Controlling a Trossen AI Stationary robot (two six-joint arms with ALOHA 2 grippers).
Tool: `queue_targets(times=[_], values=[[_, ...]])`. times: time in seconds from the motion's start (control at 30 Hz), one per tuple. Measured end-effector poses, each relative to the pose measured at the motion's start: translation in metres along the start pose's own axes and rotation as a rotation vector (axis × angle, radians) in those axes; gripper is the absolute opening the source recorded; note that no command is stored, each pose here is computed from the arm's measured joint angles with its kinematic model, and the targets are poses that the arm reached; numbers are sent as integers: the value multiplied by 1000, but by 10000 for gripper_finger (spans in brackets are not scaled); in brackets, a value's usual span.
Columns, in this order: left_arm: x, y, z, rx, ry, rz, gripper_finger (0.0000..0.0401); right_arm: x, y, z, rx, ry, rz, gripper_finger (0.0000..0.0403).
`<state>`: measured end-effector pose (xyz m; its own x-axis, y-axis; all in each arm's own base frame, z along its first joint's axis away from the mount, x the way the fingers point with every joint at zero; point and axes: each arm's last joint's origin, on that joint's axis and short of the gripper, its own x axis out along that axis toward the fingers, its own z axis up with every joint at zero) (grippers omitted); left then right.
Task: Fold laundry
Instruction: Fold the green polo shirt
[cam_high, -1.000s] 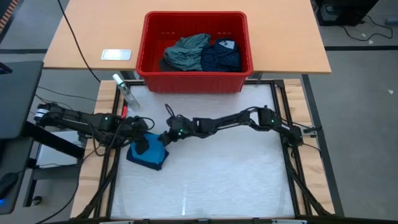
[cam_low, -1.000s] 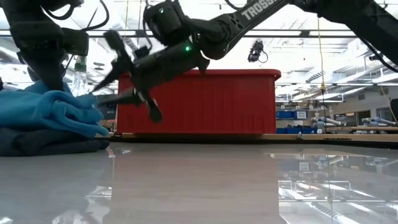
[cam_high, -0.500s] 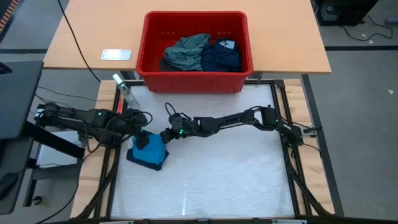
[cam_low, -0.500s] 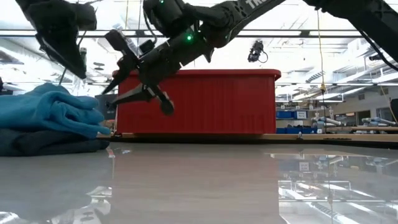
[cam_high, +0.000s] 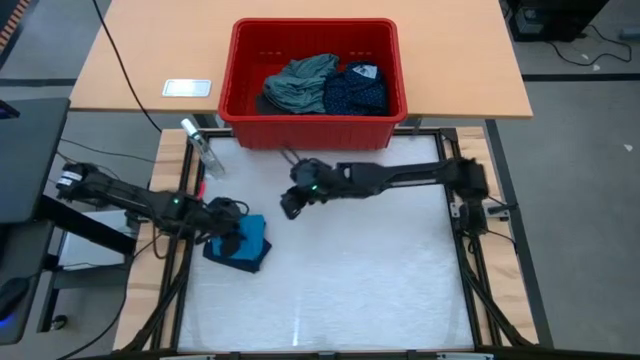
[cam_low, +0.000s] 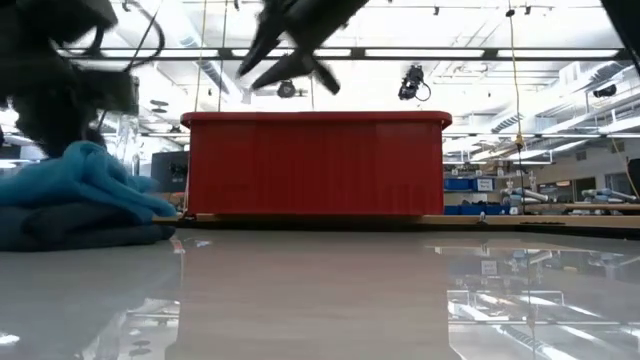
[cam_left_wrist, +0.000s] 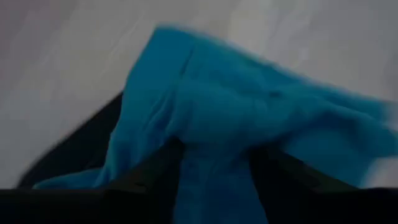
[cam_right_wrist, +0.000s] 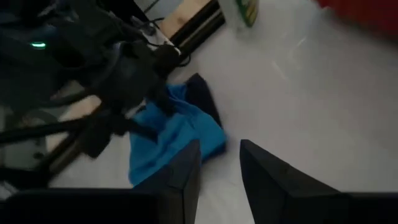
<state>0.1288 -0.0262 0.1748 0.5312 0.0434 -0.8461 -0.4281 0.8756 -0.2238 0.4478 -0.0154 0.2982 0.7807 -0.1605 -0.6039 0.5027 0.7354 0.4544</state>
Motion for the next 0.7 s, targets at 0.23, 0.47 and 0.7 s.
queue_targets(times=[0.23,0.47,0.7], values=[[-36,-18,35,-53,-135,-123,192,-71,-25,39,-95,-21,-65,118],[-105,-19,98,7,-507,32,192,-132,-89,97,-149,-184,-185,122],[-111,20,159,-25,-760,304,192,-153,-177,136,-198,-192,-295,141]])
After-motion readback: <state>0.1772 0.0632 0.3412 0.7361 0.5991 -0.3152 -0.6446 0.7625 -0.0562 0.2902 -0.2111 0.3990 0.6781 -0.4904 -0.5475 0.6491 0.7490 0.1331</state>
